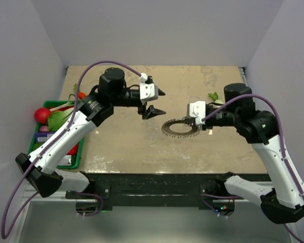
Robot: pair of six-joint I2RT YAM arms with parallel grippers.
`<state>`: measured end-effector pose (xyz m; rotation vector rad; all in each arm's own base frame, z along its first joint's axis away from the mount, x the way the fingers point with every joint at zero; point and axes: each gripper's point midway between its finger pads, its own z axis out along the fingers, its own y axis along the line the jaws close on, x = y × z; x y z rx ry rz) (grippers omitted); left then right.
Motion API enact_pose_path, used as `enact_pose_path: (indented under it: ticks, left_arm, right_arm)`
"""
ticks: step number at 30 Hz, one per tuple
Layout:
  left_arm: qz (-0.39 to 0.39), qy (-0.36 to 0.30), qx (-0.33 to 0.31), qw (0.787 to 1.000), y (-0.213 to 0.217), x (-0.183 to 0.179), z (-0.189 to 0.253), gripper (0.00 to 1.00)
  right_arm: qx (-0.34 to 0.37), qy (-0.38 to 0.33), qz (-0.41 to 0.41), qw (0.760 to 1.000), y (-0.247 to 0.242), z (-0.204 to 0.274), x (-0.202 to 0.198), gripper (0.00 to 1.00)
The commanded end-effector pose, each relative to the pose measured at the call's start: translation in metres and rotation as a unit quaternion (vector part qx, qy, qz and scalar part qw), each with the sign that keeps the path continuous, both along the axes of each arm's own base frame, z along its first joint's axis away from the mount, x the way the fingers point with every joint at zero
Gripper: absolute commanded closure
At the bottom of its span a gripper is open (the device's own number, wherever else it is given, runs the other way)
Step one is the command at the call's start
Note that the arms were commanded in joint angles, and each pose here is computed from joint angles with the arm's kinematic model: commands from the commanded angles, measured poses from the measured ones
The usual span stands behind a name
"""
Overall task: Remove the keys from the keyring
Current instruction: Remove the key from the keyring.
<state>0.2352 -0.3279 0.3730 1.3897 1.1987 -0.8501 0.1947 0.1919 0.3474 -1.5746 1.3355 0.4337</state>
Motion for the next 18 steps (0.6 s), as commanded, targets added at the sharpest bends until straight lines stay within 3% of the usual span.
enact_pose_path:
  ticks: [1,5,12,18]
  left_arm:
    - [0.046,-0.027,0.007,0.999,-0.001,0.031,-0.008,0.27]
    - [0.018,-0.008,0.009,1.0,-0.012,0.03,-0.016,0.26]
    - [-0.14,0.065,-0.016,0.988,-0.029,-0.023,-0.018,0.32]
    - [-0.174,0.097,-0.025,0.98,-0.038,-0.036,-0.022,0.34]
  right_arm:
    - [-0.015,-0.016,0.085,0.996,0.004,0.006,-0.022,1.0]
    - [-0.019,-0.026,0.098,0.995,0.005,0.008,-0.023,1.0]
    - [-0.011,-0.051,0.125,0.991,0.009,0.006,-0.027,1.0]
    - [-0.013,-0.057,0.14,0.988,0.011,0.0,-0.029,1.0]
